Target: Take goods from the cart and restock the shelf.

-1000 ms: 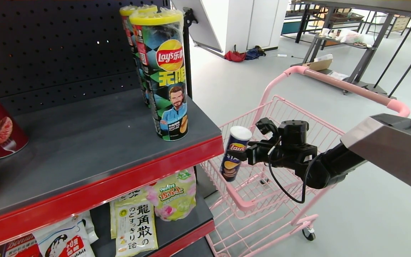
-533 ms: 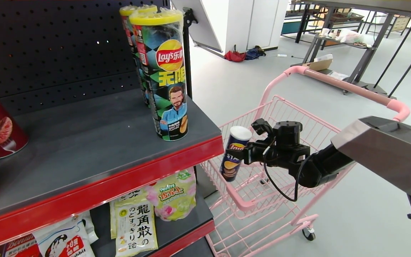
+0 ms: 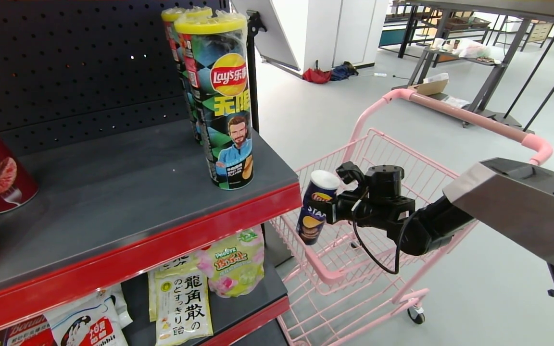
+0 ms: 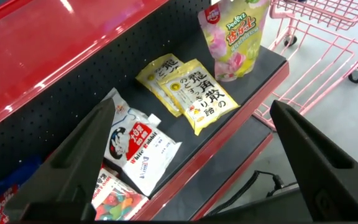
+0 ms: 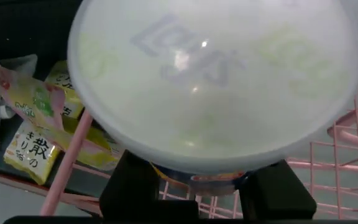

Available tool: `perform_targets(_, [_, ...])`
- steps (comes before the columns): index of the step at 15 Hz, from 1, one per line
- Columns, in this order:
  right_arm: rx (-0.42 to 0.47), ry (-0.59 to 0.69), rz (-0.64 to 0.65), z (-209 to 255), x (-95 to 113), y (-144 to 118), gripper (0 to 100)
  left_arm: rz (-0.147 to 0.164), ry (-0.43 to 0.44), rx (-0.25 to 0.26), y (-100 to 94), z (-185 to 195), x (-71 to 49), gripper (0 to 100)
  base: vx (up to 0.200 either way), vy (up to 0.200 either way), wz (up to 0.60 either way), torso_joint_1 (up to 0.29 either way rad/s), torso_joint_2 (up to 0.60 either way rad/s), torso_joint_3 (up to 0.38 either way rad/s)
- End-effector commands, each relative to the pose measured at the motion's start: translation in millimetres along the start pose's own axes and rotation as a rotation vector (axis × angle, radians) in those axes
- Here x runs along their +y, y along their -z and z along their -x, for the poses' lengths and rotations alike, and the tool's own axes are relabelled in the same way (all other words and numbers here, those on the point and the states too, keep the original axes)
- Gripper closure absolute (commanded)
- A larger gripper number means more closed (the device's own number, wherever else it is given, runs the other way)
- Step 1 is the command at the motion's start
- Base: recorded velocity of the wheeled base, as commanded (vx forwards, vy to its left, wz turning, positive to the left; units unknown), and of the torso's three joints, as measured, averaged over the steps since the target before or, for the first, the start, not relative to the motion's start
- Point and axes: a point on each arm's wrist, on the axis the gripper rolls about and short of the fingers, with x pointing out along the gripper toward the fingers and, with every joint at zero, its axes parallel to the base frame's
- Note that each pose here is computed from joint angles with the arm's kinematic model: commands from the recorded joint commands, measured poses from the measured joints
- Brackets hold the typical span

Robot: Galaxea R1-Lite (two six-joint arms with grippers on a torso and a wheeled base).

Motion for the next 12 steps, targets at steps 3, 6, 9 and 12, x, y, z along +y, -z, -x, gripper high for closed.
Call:
perform_targets(3, [-0.125,0.074,0.042,69,14,-63,100,-0.002,0.002,-0.005,-0.9,0,0.1,0,0.000,0.000,0.00,0.000,0.00,0.000])
perform_targets(6, [-0.188,0.178,0.052,157,38,-112,100,-0.006,0.005,-0.017,-2.8,1,0.4,0,0.000,0.000,0.00,0.000,0.00,0.000])
perform_targets(9, [-0.219,0.371,0.041,235,72,-120,100,-0.006,0.010,-0.013,-2.1,1,0.2,0,0.000,0.000,0.00,0.000,0.00,0.000])
perform_targets(12, [-0.120,0.558,0.014,333,115,-78,100,-0.002,-0.011,0.004,-1.6,0,0.2,0,0.000,0.000,0.00,0.000,0.00,0.000])
